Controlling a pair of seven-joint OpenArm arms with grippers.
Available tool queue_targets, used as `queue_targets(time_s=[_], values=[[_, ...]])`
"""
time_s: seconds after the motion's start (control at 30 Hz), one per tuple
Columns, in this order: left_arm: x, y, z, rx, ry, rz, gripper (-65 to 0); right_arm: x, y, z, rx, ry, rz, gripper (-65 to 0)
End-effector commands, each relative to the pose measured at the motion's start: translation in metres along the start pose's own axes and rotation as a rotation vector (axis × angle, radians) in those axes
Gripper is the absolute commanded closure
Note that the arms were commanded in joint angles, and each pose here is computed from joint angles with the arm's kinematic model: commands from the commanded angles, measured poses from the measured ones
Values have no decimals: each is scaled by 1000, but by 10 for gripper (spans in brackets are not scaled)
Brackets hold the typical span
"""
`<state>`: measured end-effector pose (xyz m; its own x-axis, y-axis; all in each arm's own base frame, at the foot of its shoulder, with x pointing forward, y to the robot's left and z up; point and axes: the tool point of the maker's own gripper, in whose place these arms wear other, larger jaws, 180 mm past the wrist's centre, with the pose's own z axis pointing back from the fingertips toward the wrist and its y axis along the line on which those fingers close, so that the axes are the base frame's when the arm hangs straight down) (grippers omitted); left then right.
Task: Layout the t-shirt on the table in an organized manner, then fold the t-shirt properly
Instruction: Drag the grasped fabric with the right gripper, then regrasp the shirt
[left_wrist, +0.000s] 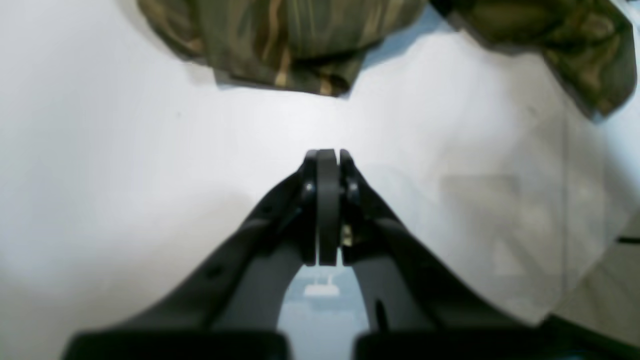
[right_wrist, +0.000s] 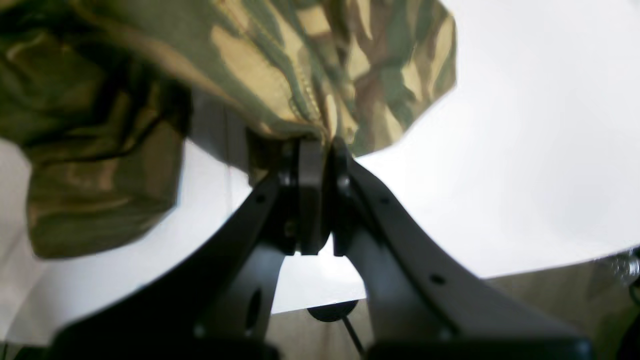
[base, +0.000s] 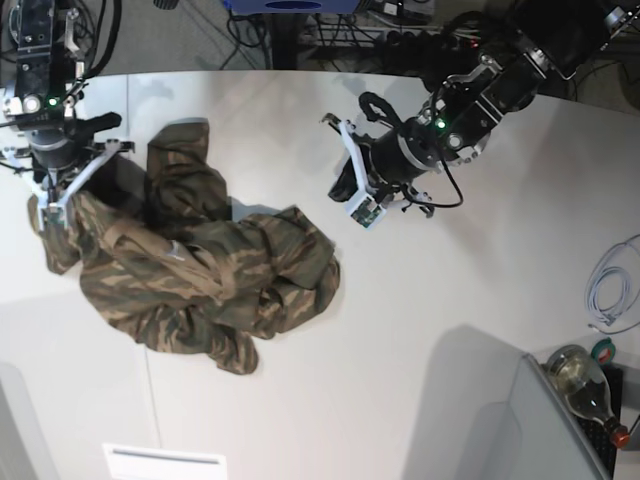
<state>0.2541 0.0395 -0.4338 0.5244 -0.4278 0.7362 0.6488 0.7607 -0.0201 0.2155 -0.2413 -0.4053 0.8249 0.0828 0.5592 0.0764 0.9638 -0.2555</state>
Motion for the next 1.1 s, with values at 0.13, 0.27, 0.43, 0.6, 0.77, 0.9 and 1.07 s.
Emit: queue_targets(time_s=[0.13,0.27,0.43,0.6,0.77,0.9,1.07], values=[[21,25,0,61,-61,16,0,-6,-45,-14,-104,26,-21,0],[23,37,0,98,-73,57,0,-16,-53,-33,-116,83,-35,-2],[8,55,6,147,-51,95,0,-7,-62,-30,-138,64,-82,-189],[-52,115,47,332,35,218,0,30,-58,11,-144,-123,-124,-438],[-94,160,97,504,70,322,-64,80,47,24,137,-303,78,-434],[-107,156,114,470,75,328,-299,95,84,5,216,-272,118,-434],[-123,154,132,474,95,347,-327,101,112,-20,267,-230,164,-434]])
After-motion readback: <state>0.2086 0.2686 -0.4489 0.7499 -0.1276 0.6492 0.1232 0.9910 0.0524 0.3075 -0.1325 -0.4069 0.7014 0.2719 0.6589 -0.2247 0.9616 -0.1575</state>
